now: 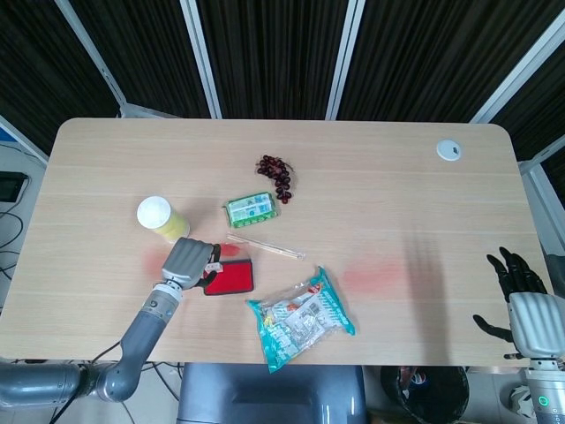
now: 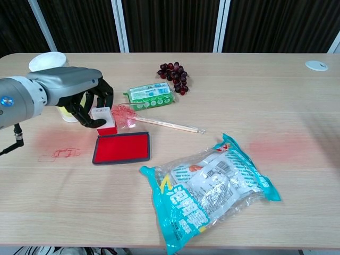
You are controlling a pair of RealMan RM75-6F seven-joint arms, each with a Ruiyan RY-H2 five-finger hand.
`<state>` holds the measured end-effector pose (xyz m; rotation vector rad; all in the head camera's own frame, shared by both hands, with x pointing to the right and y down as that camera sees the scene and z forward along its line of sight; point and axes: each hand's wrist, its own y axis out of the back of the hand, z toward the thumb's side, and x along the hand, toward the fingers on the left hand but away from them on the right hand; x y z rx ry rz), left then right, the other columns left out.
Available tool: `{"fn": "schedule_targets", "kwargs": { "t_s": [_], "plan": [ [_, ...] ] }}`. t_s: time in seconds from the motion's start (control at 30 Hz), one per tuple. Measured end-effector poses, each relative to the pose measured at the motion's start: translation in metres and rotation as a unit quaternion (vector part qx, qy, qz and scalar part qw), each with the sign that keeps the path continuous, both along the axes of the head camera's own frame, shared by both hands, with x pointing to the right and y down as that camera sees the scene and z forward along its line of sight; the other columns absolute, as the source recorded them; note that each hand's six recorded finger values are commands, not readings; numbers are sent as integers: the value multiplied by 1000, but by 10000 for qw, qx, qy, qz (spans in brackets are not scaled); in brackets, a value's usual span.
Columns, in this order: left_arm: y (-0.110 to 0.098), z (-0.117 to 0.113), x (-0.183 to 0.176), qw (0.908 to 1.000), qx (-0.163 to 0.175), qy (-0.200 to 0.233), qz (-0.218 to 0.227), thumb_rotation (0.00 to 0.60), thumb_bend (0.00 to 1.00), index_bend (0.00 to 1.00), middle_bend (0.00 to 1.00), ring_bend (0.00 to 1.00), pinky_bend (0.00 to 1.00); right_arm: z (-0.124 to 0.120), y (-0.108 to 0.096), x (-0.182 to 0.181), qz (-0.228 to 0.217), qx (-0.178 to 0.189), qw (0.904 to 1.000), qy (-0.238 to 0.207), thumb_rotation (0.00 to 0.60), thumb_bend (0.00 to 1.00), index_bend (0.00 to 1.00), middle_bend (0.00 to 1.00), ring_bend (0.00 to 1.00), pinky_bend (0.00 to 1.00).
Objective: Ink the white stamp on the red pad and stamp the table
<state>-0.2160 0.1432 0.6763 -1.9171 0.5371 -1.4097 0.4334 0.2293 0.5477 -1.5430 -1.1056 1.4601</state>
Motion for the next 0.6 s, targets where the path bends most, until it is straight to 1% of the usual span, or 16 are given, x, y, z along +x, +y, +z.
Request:
{"fn": "schedule_targets", "kwargs": {
  "t_s": [0.13, 0.37, 0.6],
  "plan": [
    [6, -3, -14, 10000, -64, -27, 29, 600, 467, 690, 677, 525, 612, 0, 0, 0, -1, 1, 10000, 8, 600, 175, 131, 0, 0, 190],
    [21, 5, -47, 9994, -283, -184, -43, 600, 467, 677, 667, 519, 607, 0, 0, 0, -2, 7, 10000, 17, 600, 174, 131, 0, 0, 190],
    [25, 12, -73, 9989, -312, -343, -79, 600, 467, 638, 632, 502, 586, 0, 0, 0, 3, 4, 10000, 10, 600, 175, 130, 0, 0, 190]
  ]
}}
